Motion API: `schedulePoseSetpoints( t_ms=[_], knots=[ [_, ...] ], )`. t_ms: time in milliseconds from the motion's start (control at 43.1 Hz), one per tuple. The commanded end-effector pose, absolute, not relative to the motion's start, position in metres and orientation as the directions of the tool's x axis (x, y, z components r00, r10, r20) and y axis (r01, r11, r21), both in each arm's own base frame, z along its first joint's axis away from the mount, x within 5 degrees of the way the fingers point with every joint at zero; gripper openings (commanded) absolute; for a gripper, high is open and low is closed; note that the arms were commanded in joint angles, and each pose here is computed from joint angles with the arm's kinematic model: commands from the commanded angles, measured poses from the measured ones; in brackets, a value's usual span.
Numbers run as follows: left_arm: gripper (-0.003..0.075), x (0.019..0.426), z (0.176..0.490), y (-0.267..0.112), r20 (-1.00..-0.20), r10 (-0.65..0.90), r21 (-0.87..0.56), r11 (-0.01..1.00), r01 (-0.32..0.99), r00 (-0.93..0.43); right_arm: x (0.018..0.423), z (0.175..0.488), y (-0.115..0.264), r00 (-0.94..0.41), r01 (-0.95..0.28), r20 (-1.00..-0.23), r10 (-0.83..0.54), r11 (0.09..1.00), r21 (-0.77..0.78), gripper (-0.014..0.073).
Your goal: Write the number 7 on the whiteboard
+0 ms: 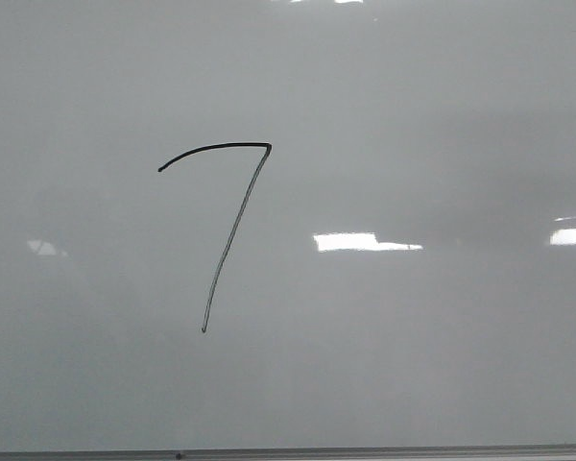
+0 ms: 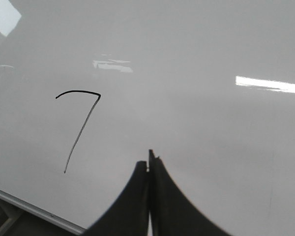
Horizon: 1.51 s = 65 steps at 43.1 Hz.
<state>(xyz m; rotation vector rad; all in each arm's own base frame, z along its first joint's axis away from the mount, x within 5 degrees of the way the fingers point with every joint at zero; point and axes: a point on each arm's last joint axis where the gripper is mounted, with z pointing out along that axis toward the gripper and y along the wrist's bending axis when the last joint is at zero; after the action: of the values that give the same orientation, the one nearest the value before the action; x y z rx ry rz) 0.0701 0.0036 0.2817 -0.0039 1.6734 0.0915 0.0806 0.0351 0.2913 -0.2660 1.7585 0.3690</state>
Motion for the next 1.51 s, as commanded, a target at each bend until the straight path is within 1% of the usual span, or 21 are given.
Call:
schedulePoseSetpoints(
  t_ms=[0, 116, 185, 348, 464, 510, 626, 1483],
  knots=[
    [-0.0020, 0.064, 0.288, 0.003, -0.998, 0.049, 0.047, 0.997, -0.057, 0.029, 0.082, 0.304, 0.033, -0.163, -0.345, -0.985, 0.060, 0.932, 0.114, -0.0068],
    [-0.0020, 0.058, 0.267, 0.002, -0.997, 0.037, 0.035, 0.999, -0.033, 0.070, 0.082, 0.304, 0.033, -0.163, -0.345, -0.985, 0.060, 0.932, 0.114, -0.0068],
    [-0.0020, 0.056, 0.251, 0.001, -0.998, 0.016, 0.014, 0.999, -0.030, 0.064, 0.082, 0.304, 0.033, -0.164, -0.346, -0.985, 0.060, 0.931, 0.114, -0.0068],
    [-0.0020, 0.054, 0.216, 0.001, -1.000, 0.015, 0.014, 0.999, -0.029, 0.026, 0.082, 0.304, 0.033, -0.164, -0.346, -0.985, 0.060, 0.931, 0.114, -0.0068],
    [-0.0020, 0.055, 0.204, 0.001, -1.000, 0.014, 0.014, 0.999, -0.031, 0.018, 0.082, 0.304, 0.033, -0.165, -0.347, -0.985, 0.060, 0.931, 0.114, -0.0068],
    [-0.0020, 0.055, 0.202, 0.001, -1.000, 0.014, 0.014, 0.999, -0.029, -0.002, 0.082, 0.304, 0.033, -0.165, -0.347, -0.985, 0.060, 0.931, 0.114, -0.0068],
    [-0.0020, 0.055, 0.204, 0.002, -1.000, 0.014, 0.014, 0.999, -0.031, 0.018, 0.082, 0.303, 0.033, -0.166, -0.348, -0.984, 0.059, 0.931, 0.115, -0.0068],
    [-0.0020, 0.055, 0.203, 0.002, -1.000, 0.014, 0.014, 0.999, -0.030, 0.015, 0.082, 0.303, 0.033, -0.169, -0.351, -0.984, 0.058, 0.929, 0.115, -0.0068]
  ],
)
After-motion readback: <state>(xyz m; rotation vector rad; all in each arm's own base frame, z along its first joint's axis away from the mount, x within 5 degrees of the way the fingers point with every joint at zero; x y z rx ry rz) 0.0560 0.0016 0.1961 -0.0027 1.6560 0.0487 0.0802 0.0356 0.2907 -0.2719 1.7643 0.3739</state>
